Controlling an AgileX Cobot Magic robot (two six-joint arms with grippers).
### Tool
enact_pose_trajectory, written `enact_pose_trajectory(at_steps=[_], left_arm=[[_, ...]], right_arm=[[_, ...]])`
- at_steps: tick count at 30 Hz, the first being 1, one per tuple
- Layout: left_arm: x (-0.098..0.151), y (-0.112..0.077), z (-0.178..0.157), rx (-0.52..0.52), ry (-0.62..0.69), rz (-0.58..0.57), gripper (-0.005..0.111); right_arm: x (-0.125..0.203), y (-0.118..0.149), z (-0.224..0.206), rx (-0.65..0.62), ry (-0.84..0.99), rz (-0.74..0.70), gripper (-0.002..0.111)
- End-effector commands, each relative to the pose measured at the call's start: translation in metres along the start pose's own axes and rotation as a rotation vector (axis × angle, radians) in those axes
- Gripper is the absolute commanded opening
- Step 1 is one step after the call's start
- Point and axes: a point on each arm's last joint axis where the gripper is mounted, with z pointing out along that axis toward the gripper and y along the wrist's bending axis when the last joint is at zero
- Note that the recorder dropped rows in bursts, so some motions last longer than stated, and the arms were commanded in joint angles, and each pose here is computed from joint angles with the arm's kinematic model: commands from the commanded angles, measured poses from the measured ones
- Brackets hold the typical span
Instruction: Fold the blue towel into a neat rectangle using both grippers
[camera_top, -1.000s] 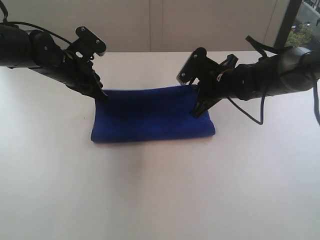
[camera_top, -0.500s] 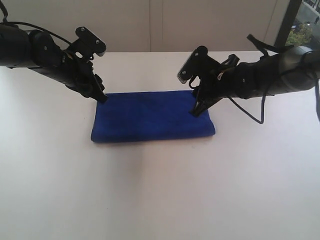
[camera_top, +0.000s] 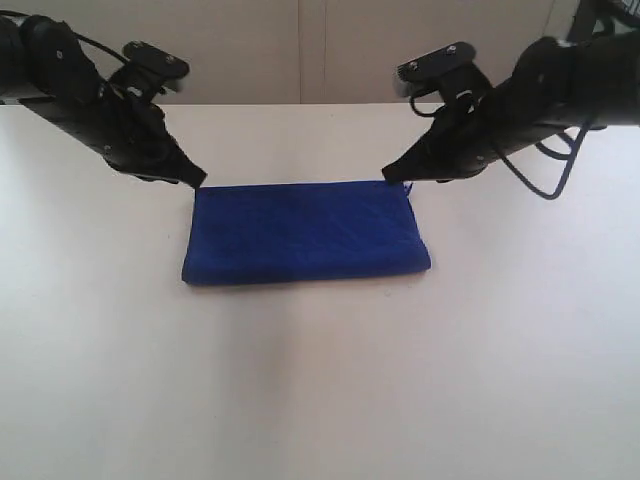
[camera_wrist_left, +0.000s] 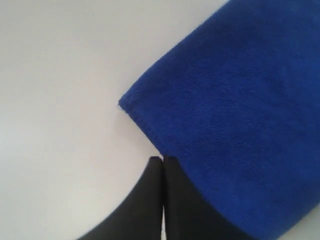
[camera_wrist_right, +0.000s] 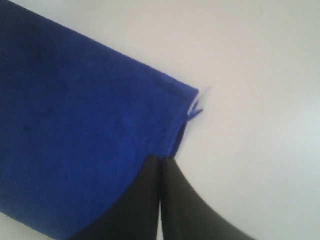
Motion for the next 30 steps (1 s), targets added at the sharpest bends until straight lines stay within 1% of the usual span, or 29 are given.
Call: enact_pose_trajectory(at_steps=[1, 2, 5, 10, 12, 17, 20, 23, 30], left_arm=[[-0.009, 0.025, -0.019, -0.008, -0.015, -0.247, 0.0], [-0.01, 0.026, -0.019, 0.006, -0.013, -0.271, 0.0], [-0.009, 0.019, -0.01, 0.1, 0.035, -0.338, 0.0], [-0.004, -0.009, 0.017, 0.3, 0.113, -0.361, 0.0], [-0.002, -0.017, 0.025, 0.353, 0.132, -0.343, 0.0], [0.004, -0.022, 0.029, 0.405, 0.198, -0.348, 0.0], [0.008, -0.025, 0.027, 0.436, 0.236, -0.319, 0.0], [0.011, -0.026, 0.03, 0.451, 0.262, -0.317, 0.0], [0.031, -0.024, 0.047, 0.404, 0.344, -0.277, 0.0]], right_arm=[[-0.007, -0.021, -0.014, -0.02, 0.094, 0.18, 0.0], [-0.008, -0.021, -0.014, -0.028, 0.104, 0.19, 0.0], [-0.005, -0.011, -0.005, -0.081, 0.156, 0.211, 0.0], [0.004, 0.007, 0.018, -0.145, 0.22, 0.243, 0.0], [0.005, 0.014, 0.023, -0.176, 0.226, 0.249, 0.0], [0.003, 0.028, 0.026, -0.251, 0.212, 0.242, 0.0], [0.004, 0.028, 0.028, -0.249, 0.213, 0.244, 0.0], [0.009, 0.028, 0.037, -0.253, 0.24, 0.251, 0.0], [0.023, 0.029, 0.058, -0.265, 0.298, 0.279, 0.0]])
